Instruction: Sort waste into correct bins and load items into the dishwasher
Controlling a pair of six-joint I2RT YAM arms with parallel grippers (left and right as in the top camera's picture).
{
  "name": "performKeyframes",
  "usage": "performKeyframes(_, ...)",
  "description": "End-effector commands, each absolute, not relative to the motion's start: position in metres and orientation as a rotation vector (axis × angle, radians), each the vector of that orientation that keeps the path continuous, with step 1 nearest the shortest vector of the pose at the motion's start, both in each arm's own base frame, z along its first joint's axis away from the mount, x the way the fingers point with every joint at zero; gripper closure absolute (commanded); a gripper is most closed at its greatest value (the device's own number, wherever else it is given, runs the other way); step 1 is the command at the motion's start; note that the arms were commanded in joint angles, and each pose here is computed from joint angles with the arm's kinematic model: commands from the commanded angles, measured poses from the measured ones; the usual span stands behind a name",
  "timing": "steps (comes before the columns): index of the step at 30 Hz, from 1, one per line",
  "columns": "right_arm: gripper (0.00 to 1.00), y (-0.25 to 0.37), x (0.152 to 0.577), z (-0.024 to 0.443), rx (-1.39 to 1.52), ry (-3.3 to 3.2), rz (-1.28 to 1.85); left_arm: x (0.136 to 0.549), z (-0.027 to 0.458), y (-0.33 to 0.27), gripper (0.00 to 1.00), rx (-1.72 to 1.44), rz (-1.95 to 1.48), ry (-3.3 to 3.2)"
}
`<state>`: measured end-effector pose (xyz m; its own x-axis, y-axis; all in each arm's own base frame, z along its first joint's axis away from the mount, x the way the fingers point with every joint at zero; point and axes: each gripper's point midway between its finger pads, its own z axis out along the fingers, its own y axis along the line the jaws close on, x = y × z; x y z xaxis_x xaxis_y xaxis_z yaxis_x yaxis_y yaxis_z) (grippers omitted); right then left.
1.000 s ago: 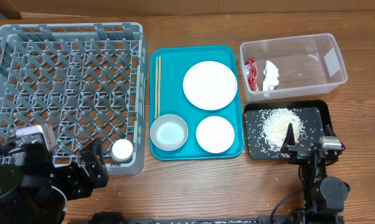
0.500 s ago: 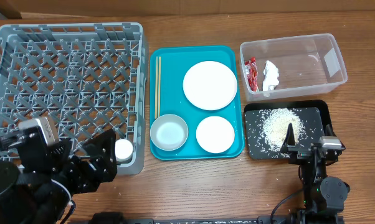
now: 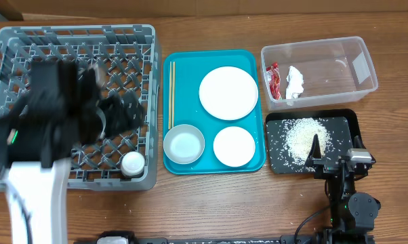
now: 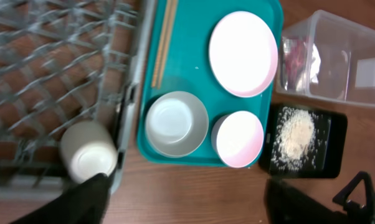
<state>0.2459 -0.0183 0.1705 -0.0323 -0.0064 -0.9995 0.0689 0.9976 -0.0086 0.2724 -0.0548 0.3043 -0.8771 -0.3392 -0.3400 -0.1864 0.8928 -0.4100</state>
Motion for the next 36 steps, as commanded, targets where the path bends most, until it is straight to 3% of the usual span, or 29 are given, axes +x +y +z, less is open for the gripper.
performKeyframes(1,0.00,-0.019,0.246,0.169,0.047,1.598,-0.065,0.292,0.285,-0.087,0.26,-0.234,-0.618,2.734)
performKeyframes(9,0.00,-0.019,0.246,0.169,0.047,1.598,-0.065,0.334,0.187,-0.124,0.22,-0.044,-0.107,2.954)
performKeyframes(18,0.00,-0.019,0.246,0.169,0.047,1.598,-0.065,0.384,0.082,-0.131,0.34,-0.184,0.062,3.046)
performKeyframes(29,0.00,-0.019,0.246,0.169,0.047,1.598,-0.065,0.433,0.045,-0.118,0.33,-0.172,0.243,2.895)
performKeyframes(36,0.00,-0.019,0.246,0.169,0.047,1.598,-0.065,0.441,0.026,-0.132,0.44,-0.141,0.149,2.910)
